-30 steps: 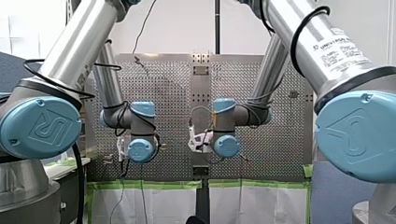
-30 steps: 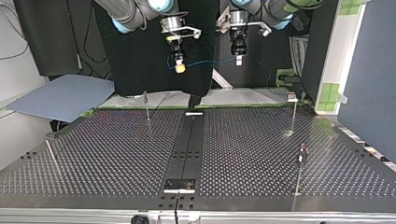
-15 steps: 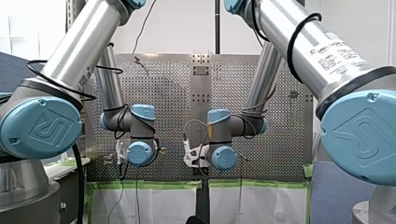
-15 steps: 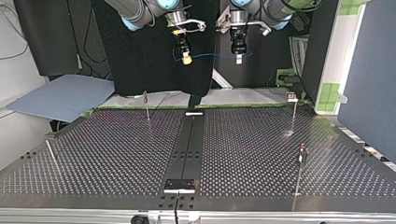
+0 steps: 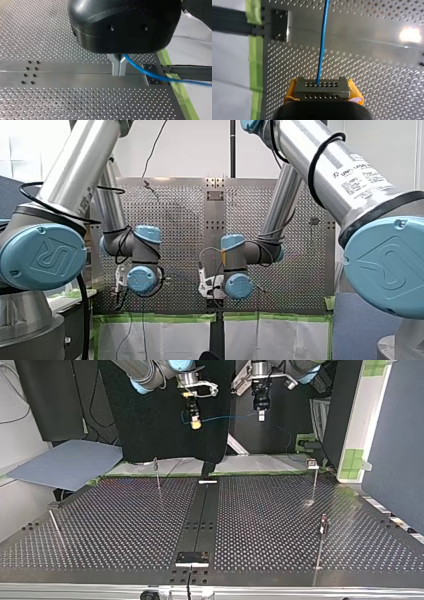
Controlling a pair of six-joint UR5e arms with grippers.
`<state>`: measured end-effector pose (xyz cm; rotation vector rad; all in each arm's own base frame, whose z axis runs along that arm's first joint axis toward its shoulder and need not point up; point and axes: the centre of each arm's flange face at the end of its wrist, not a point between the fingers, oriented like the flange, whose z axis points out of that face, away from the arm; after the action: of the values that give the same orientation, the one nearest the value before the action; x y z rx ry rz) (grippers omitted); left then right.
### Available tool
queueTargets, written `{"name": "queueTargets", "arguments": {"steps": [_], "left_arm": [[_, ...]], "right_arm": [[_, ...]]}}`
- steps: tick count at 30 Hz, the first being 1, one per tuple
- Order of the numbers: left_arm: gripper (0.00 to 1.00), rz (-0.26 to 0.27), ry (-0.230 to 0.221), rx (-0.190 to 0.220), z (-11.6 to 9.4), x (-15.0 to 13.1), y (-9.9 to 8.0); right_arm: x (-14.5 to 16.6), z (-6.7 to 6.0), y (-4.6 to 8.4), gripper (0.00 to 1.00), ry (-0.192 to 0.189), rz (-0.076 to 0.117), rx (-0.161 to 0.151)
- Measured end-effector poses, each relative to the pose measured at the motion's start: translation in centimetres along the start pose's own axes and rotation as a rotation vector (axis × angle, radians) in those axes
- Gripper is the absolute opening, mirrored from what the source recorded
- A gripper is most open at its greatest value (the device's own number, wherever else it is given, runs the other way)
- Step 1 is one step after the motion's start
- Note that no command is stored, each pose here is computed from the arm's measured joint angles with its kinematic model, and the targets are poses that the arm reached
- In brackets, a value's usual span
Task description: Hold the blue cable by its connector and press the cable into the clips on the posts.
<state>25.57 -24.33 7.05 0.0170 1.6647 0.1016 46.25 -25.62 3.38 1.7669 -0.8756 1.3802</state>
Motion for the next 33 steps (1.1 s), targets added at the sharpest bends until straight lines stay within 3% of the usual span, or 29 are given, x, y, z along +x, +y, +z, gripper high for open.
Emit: {"name": "queueTargets", "arguments": {"steps": [6,17,24,29,33], "left_arm": [[0.0,-0.009,-0.016,0.0,0.0,-0.8,0.0],[0.0,-0.005,-0.011,0.015,-0.5,-0.4,0.1],[0.0,-0.024,-0.003,0.029,-2.2,-0.6,1.1],[0.0,-0.041,-0.007,-0.002,-2.1,-1.6,1.6],[0.0,-0.061,-0.027,-0.035,-1.3,-3.1,1.5]], "right_arm": [[-0.5,-0.5,0.5,0.0,-0.05,-0.016,-0.036],[-0.4,-0.7,0.8,0.0,-0.064,-0.018,-0.036],[2.1,-0.9,0.6,0.0,-0.042,0.02,0.004],[4.3,-0.6,0.8,0.0,-0.026,0.064,0.032],[6.8,0.0,0.6,0.0,0.0,0.084,0.061]]}}
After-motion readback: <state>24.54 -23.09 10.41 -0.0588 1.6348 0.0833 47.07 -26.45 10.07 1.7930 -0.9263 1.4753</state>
